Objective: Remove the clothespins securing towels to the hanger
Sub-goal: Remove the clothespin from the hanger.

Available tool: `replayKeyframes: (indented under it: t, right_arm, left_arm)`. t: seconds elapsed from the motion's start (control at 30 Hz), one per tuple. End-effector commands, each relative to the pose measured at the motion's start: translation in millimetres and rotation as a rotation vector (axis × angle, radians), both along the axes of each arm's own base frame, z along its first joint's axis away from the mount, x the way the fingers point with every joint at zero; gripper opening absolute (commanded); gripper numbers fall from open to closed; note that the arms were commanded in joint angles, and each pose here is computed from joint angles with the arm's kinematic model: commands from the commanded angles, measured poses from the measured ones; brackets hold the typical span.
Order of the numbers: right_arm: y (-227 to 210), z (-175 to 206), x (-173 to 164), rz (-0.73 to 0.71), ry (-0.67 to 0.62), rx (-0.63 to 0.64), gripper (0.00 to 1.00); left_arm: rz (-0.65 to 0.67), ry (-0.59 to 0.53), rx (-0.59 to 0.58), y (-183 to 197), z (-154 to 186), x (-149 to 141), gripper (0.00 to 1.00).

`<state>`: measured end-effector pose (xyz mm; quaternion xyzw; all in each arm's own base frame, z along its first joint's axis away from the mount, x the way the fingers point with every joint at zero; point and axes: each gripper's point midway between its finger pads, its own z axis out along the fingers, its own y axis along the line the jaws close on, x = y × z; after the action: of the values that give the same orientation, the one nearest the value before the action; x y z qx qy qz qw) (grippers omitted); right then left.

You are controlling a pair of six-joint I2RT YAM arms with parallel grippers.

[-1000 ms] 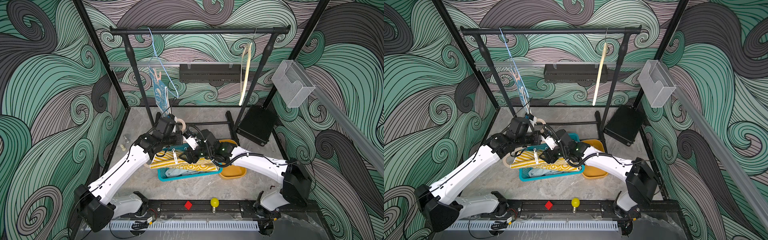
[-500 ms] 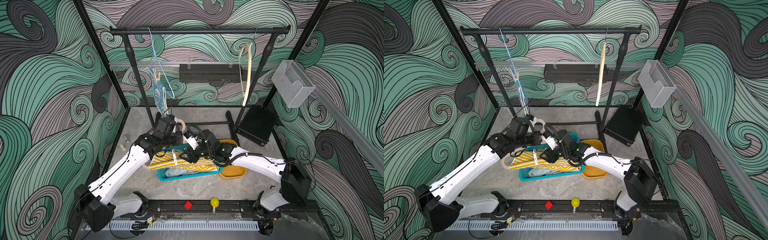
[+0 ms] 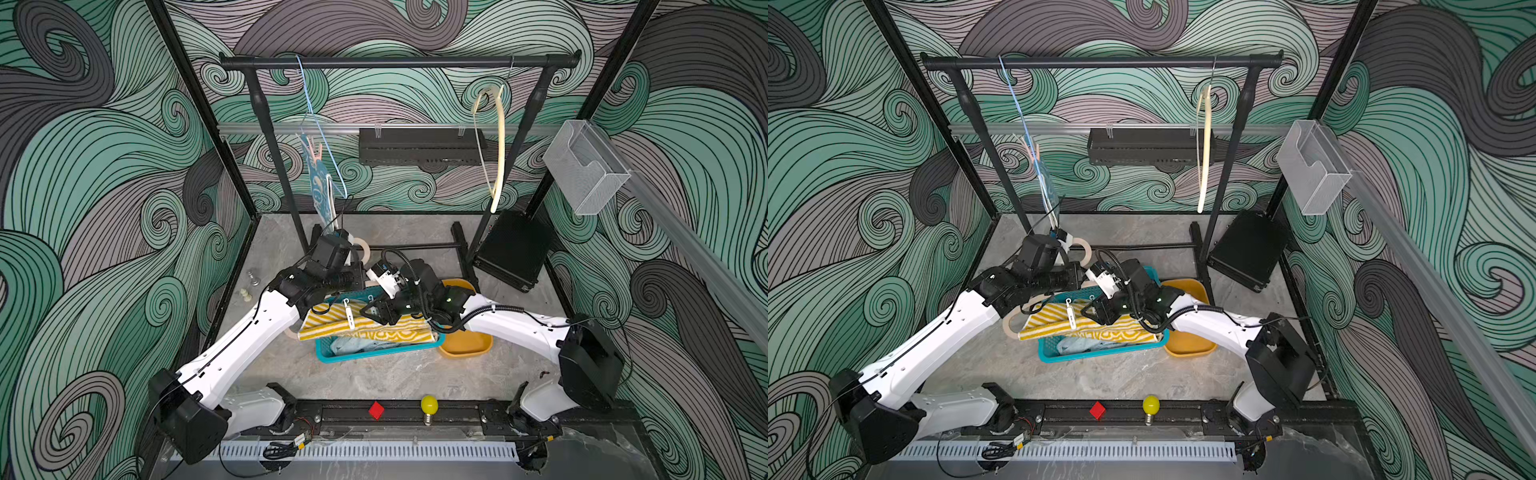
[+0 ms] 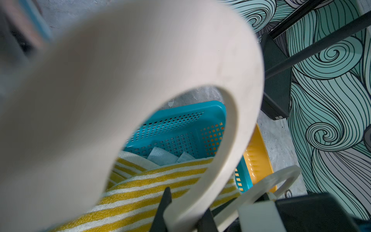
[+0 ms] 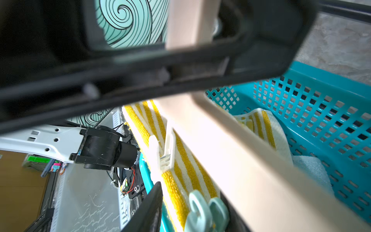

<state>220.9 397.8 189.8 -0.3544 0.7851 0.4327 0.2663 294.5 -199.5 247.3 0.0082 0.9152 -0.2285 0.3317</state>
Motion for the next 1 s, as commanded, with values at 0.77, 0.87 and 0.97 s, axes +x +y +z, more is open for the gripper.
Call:
replayKeyframes:
  t: [0.77, 0.87, 0.97]
  right_arm:
    - [-1.3, 8.2, 2.5, 0.012, 0.025, 0.097, 0.44]
    - [-0.9, 6.6, 2.8, 0.014, 0.029, 0.1, 0.42]
    - [-0.1, 5.0, 2.3, 0.019, 0.035, 0.099, 0.41]
  left_arm:
    - [-0.035, -0.032, -0.02, -5.3, 11.3, -3.6, 0.0]
    - [-0.039, -0.028, -0.023, -6.1, 10.2, -4.3, 0.0]
    - [-0.041, -0.025, -0.022, -6.1, 8.7, -5.0, 0.0]
